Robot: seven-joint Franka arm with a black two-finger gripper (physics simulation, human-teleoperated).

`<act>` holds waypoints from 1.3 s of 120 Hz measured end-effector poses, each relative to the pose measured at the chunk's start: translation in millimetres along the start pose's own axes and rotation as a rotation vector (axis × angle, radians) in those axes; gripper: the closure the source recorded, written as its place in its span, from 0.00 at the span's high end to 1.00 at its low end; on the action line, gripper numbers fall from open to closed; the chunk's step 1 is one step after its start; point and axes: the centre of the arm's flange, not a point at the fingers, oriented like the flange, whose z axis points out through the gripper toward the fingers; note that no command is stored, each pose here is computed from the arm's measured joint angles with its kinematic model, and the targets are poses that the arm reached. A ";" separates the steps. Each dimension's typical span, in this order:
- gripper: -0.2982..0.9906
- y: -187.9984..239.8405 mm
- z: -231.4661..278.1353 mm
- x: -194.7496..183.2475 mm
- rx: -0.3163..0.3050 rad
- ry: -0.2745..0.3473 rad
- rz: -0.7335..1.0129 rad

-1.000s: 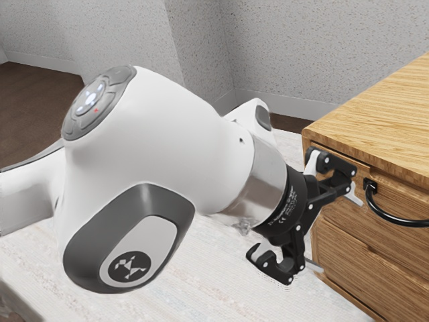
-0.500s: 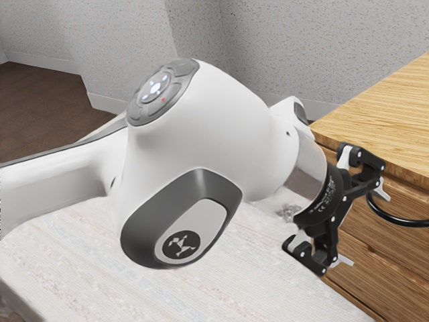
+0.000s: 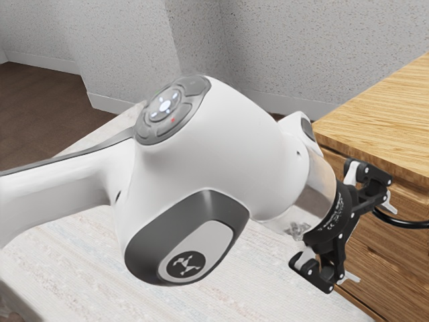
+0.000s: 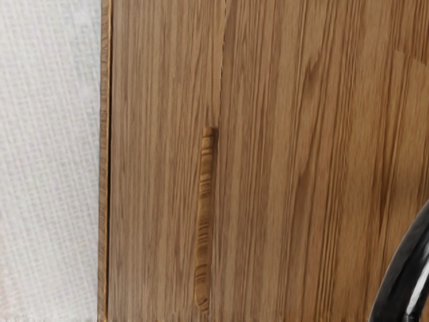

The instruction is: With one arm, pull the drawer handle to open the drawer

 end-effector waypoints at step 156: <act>0.77 -106.8 -49.2 -24.7 -0.014 0.061 -0.018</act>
